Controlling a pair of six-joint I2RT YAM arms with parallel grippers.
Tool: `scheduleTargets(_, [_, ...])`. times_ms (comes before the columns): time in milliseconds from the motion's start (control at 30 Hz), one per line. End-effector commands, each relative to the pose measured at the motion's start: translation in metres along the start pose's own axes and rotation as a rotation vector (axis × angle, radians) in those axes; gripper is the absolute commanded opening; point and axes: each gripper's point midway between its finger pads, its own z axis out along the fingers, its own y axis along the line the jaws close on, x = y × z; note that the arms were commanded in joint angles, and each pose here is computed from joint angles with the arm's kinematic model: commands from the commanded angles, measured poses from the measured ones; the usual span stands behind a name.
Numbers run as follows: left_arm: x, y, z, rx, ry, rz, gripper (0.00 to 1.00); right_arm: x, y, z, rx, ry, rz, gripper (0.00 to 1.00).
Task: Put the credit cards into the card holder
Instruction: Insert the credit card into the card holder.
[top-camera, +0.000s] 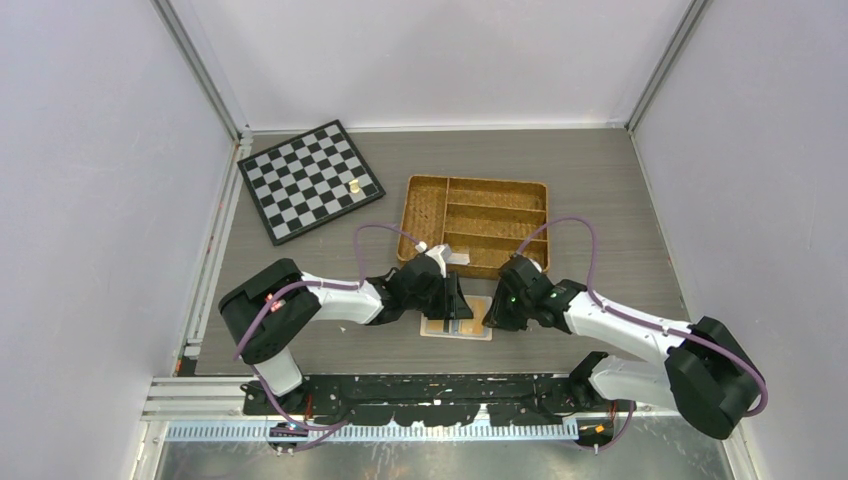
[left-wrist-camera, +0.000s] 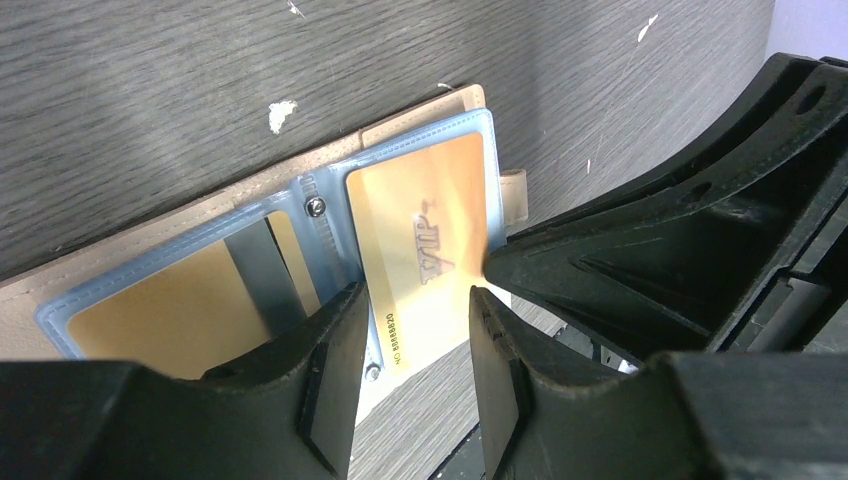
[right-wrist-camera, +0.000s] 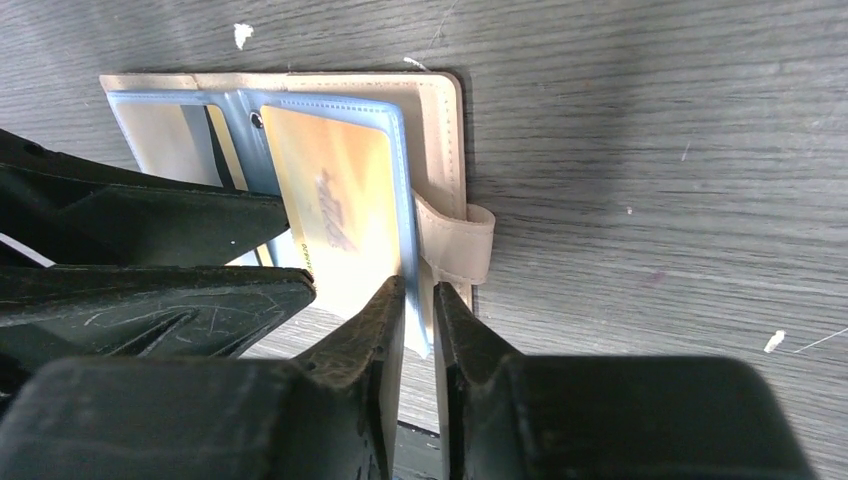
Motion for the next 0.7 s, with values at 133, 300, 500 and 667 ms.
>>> scheduleTargets(133, [0.002, -0.006, 0.001, 0.018, 0.007, 0.007, 0.44, -0.013, 0.02, -0.008, -0.059, -0.049, -0.002, 0.19])
scheduleTargets(300, [0.002, -0.006, 0.001, 0.019, 0.007, 0.006, 0.44, -0.012, 0.023, -0.008, -0.073, -0.041, -0.003, 0.09])
scheduleTargets(500, [0.0, -0.01, -0.001, 0.026, 0.002, 0.026, 0.44, -0.015, 0.033, -0.018, -0.117, -0.049, -0.005, 0.0])
scheduleTargets(667, [-0.011, -0.023, -0.017, 0.027, -0.016, 0.093, 0.51, -0.021, 0.031, -0.028, -0.094, -0.083, -0.016, 0.01])
